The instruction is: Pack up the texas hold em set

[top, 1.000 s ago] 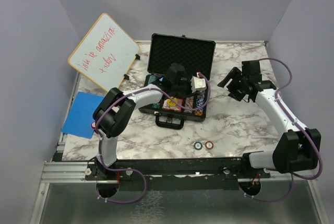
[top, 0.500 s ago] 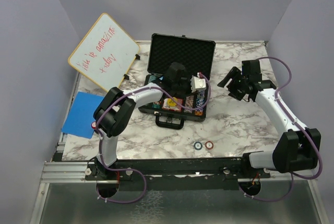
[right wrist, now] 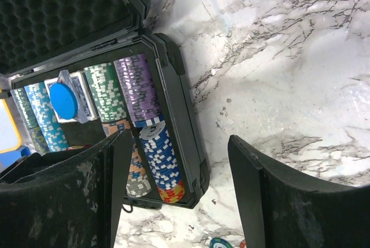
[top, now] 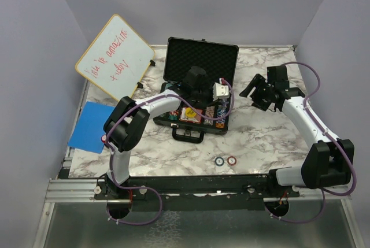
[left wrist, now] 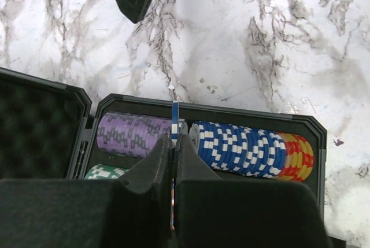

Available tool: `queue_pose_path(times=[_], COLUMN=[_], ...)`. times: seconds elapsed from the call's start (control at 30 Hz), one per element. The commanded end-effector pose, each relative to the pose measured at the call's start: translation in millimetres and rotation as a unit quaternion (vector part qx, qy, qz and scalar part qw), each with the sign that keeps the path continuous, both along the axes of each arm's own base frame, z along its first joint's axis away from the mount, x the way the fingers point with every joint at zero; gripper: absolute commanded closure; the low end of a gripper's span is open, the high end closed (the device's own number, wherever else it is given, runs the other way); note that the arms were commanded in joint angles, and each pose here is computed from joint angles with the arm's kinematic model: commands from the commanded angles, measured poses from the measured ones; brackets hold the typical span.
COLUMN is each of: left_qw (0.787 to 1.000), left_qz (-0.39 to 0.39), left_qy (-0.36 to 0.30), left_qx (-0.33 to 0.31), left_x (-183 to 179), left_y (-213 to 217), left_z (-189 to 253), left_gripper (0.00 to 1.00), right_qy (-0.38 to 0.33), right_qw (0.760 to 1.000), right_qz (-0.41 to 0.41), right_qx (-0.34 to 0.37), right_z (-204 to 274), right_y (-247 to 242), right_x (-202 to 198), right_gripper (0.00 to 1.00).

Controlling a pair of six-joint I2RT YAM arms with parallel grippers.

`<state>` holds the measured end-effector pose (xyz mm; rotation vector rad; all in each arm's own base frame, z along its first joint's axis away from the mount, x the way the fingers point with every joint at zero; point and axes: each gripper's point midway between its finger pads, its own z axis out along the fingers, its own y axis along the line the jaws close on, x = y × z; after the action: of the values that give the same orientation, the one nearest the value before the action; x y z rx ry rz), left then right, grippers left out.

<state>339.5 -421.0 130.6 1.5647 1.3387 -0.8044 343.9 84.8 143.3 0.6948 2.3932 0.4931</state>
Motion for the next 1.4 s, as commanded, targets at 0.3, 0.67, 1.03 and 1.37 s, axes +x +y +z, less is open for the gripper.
queue_pose_path(times=[0.3, 0.67, 1.03, 1.37], left_qw=[0.999, 0.999, 0.999, 0.995], left_qz=[-0.023, 0.004, -0.016, -0.006], left_qy=[0.015, 0.012, 0.019, 0.036], left_qx=[0.039, 0.049, 0.04, 0.089], left_x=[-10, 3, -4, -12], left_y=[2, -2, -4, 1], left_z=[-25, -25, -19, -57], left_gripper=[1.0, 0.7, 0.96, 1.0], right_qy=[-0.003, 0.001, 0.004, 0.011], right_qw=[0.999, 0.999, 0.999, 0.999], right_qz=[0.035, 0.039, 0.042, 0.043], right_qx=[0.022, 0.023, 0.023, 0.018], right_z=[-2, -3, -6, -10], right_y=[11, 11, 12, 10], right_x=[-8, -12, -12, -15], right_gripper=[0.27, 0.27, 0.27, 0.28])
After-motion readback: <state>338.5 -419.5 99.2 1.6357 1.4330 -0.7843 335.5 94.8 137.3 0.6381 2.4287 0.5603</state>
